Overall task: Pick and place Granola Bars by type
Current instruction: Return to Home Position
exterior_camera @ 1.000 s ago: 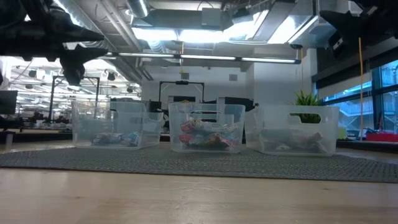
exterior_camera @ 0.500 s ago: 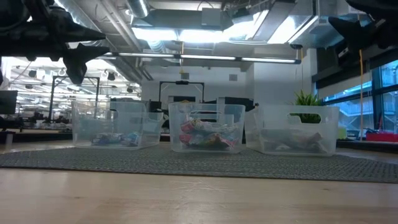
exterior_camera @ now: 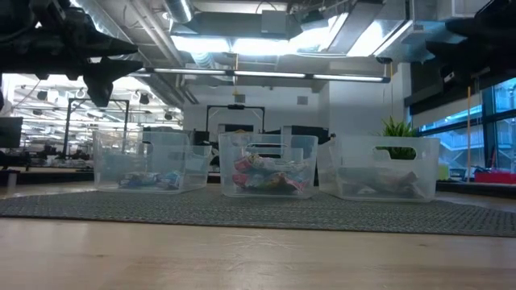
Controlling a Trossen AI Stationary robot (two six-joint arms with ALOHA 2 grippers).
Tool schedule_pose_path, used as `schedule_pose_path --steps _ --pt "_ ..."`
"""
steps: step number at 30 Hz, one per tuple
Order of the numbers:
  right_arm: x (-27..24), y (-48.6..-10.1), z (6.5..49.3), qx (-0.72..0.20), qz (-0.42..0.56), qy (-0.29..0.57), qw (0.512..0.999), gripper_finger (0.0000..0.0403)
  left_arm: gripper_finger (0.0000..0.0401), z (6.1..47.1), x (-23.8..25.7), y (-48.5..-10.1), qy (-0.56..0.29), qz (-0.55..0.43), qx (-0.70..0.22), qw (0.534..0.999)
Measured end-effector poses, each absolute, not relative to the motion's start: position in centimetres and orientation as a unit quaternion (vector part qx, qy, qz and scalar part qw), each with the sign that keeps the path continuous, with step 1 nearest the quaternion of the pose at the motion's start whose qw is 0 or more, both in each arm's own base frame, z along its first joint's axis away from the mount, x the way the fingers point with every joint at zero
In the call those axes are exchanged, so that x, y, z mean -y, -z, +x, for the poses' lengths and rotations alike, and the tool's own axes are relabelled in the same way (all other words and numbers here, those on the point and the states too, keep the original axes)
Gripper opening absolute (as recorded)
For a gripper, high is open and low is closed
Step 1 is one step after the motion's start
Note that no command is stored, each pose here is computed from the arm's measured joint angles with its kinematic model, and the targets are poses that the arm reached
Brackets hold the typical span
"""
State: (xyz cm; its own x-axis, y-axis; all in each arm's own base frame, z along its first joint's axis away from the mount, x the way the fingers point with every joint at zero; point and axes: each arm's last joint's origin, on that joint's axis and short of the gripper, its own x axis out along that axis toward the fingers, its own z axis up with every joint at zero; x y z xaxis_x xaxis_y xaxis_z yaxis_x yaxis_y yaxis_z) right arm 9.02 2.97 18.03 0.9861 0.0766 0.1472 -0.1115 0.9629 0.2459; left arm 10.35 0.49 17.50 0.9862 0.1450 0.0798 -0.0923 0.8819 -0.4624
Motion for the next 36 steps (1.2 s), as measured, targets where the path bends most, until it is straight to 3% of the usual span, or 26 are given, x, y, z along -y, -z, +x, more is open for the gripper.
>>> schedule_pose_path --steps 14,36 --pt "-2.67 -17.22 9.26 0.033 -0.005 -0.018 0.999 0.0163 0.0130 10.38 -0.48 -17.47 -0.063 -0.216 0.053 0.973" --pt "-2.67 -17.22 9.26 0.034 -0.003 -0.018 0.999 0.0163 0.0130 10.38 -0.48 -17.47 -0.063 -0.216 0.053 0.973"
